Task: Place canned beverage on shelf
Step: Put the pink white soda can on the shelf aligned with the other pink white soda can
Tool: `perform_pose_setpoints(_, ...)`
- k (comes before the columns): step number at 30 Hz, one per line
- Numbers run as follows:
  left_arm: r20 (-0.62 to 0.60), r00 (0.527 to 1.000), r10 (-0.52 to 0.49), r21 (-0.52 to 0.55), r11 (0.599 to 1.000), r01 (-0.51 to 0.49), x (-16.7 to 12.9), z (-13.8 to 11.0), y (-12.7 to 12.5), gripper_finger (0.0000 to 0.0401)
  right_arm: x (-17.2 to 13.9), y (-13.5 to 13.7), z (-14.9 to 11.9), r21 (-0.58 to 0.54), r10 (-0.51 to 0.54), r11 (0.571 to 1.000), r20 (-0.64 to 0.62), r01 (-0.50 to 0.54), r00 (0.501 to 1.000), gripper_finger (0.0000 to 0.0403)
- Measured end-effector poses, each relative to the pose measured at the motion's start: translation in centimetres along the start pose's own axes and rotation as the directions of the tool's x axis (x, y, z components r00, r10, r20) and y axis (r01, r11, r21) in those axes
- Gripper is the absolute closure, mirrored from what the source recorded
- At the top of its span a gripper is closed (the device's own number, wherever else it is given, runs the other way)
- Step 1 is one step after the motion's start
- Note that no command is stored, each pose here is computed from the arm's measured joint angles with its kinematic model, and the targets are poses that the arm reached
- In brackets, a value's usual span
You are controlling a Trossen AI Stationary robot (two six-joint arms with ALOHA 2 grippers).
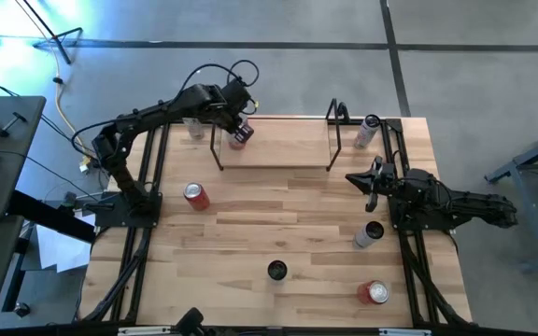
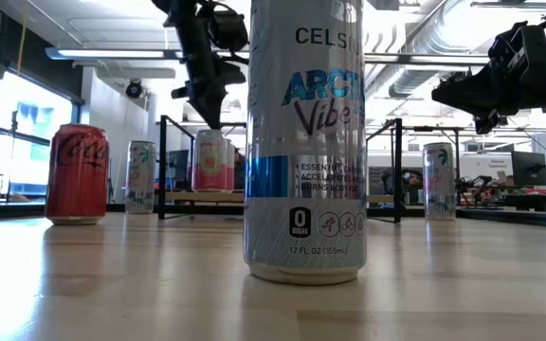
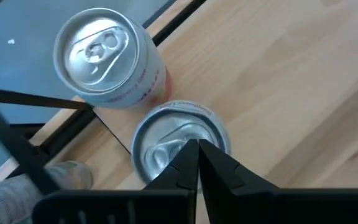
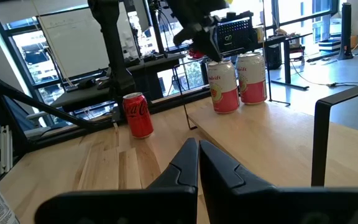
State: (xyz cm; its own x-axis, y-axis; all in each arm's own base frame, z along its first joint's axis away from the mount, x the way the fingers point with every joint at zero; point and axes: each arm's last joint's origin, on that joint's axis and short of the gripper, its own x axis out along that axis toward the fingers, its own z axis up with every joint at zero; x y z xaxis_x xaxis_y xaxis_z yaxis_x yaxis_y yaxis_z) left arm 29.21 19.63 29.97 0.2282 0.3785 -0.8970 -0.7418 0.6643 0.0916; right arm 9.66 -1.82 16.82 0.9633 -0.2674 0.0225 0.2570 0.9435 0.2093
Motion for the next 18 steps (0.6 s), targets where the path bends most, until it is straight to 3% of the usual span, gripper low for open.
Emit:
perform_pose_setpoints(9, 0.027, 0.999, 0.03, 0.036, 0.999, -0.031, 1.2, 0.6, -0.4, 0.04, 0.0, 0.0, 0.0, 0.0, 0.0, 1.0, 0.0, 0.0, 1.0, 0.0402)
perform_pose_setpoints(18, 0.056, 0.998, 0.032, 0.204, 0.978, -0.043, 1.1, 0.5, -1.8, 0.0401, 0.0, 0.0, 0.0, 0.0, 0.0, 1.0, 0.0, 0.0, 1.0, 0.0402)
